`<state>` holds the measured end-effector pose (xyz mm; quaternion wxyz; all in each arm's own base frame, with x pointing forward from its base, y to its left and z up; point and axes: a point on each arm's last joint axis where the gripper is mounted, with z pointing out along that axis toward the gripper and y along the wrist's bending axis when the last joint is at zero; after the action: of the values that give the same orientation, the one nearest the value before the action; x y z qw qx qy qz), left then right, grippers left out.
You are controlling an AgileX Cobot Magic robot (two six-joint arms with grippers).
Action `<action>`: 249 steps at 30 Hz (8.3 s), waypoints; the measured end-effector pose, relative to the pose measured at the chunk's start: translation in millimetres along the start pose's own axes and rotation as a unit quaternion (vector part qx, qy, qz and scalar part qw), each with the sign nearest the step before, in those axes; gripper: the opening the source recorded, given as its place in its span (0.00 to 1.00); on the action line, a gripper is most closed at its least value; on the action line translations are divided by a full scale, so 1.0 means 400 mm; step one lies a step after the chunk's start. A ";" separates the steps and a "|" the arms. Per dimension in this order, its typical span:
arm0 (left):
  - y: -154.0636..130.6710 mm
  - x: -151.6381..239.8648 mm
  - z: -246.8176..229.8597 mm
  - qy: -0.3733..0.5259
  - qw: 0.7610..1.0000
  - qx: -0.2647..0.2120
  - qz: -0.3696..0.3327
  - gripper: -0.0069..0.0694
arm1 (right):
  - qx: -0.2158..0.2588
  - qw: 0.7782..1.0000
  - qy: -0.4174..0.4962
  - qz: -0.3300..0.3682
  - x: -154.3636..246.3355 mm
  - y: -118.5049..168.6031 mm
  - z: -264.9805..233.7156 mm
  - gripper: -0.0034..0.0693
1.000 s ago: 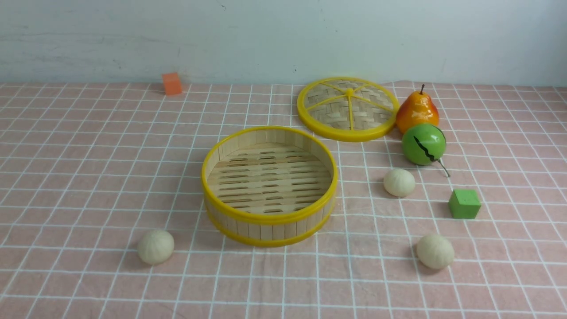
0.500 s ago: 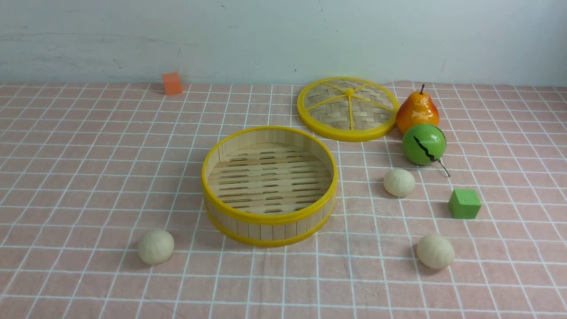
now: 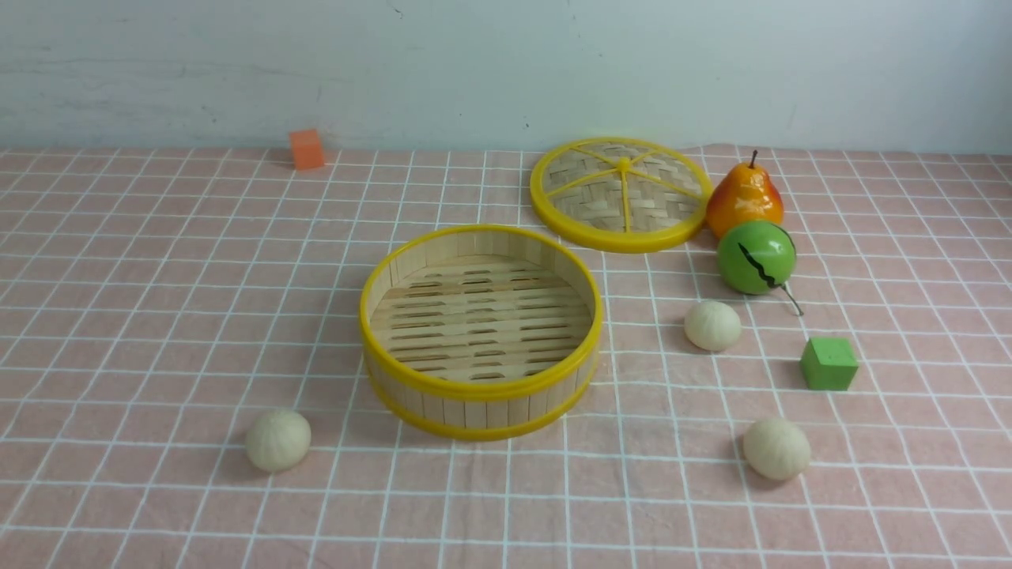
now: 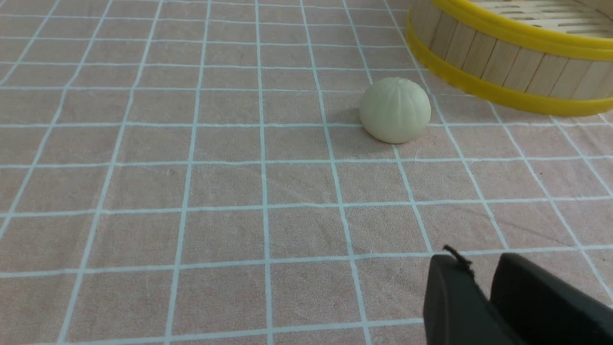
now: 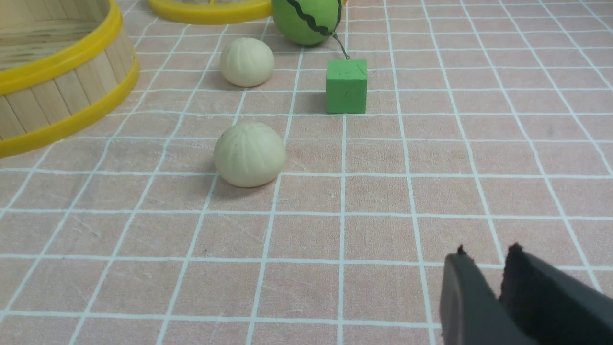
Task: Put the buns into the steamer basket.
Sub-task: Use the left arm to grab a steamed stuffed bun
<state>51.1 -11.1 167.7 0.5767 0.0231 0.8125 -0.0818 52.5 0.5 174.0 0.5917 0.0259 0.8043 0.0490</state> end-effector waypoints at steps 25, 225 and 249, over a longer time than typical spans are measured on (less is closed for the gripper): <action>0.000 0.000 0.000 0.000 1.000 0.000 0.000 0.28 | 0.000 1.000 0.000 0.000 0.000 0.000 0.000 0.27; 0.000 0.000 0.000 0.000 1.000 0.000 0.000 0.40 | 0.000 1.000 0.000 0.000 0.000 0.000 0.000 0.38; 0.000 0.000 0.000 0.000 1.000 0.000 0.000 0.40 | 0.000 1.000 0.000 0.000 0.000 0.000 0.000 0.38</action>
<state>51.1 -11.1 167.7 0.5767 0.0231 0.8125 -0.0818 52.5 0.5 174.0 0.5917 0.0260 0.8043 0.0491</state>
